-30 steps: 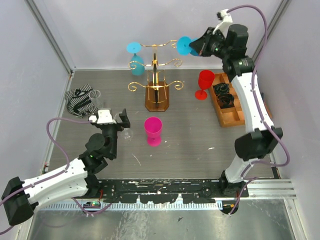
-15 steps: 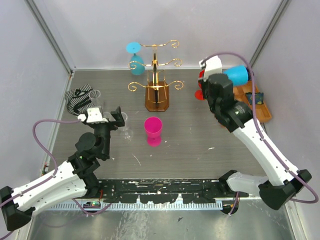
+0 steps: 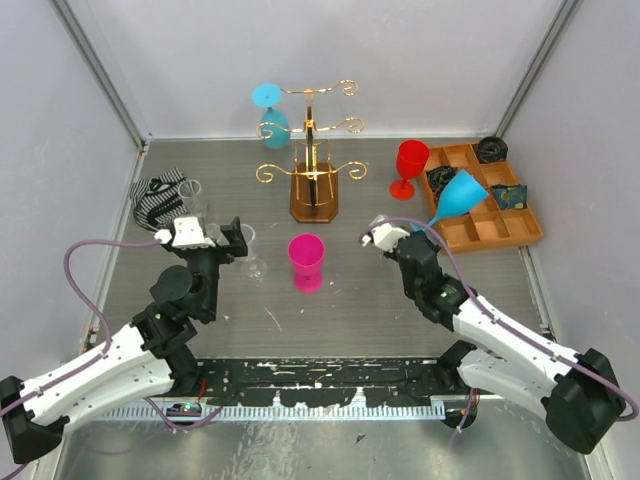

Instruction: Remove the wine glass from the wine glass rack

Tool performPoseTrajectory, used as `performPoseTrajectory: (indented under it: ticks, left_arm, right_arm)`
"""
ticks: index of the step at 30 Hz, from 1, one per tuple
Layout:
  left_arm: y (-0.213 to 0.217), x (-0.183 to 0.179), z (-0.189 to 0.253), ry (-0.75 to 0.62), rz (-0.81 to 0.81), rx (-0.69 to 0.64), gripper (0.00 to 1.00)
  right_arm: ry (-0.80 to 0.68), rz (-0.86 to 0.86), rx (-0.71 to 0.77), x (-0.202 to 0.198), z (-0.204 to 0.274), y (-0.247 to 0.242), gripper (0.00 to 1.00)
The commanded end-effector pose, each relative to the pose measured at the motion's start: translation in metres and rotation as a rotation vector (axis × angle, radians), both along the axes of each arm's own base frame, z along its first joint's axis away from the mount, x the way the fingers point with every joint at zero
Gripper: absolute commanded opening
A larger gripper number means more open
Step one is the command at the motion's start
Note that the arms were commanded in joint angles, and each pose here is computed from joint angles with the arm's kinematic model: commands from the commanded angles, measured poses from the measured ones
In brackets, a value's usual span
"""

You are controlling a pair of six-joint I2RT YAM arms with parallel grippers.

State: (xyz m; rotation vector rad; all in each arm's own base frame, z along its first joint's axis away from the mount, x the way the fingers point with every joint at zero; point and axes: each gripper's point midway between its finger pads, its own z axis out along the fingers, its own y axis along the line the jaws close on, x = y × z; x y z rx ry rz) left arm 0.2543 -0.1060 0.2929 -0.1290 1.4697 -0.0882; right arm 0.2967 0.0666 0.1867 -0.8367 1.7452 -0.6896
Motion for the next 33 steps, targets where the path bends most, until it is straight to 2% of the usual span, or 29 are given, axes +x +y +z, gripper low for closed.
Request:
performPoseTrajectory:
  ticks: [1,8,19,24,29,33]
  left_arm:
    - [0.002,-0.003,0.016,-0.03,-0.002,-0.052,0.98]
    - [0.003,-0.004,0.016,-0.037,-0.009,-0.063,0.98]
    - [0.004,-0.004,0.014,-0.041,-0.003,-0.065,0.98]
    - [0.011,-0.006,0.015,-0.045,0.011,-0.057,0.98]
    - [0.016,-0.009,0.017,-0.043,0.019,-0.049,0.98]
    - [0.018,-0.01,0.016,-0.044,0.02,-0.04,0.98]
  right_arm:
    - [-0.17,0.125,-0.062,0.017,0.022,0.017,0.0]
    - [-0.213,0.196,-0.193,0.034,-0.01,0.024,0.0]
    - [-0.227,0.098,-0.245,0.065,-0.07,0.028,0.0]
    - [-0.193,0.02,-0.327,0.062,-0.111,0.027,0.0]
    - [-0.194,-0.039,-0.314,0.051,-0.134,0.019,0.0]
    - [-0.168,-0.013,-0.323,0.049,-0.146,0.024,0.0]
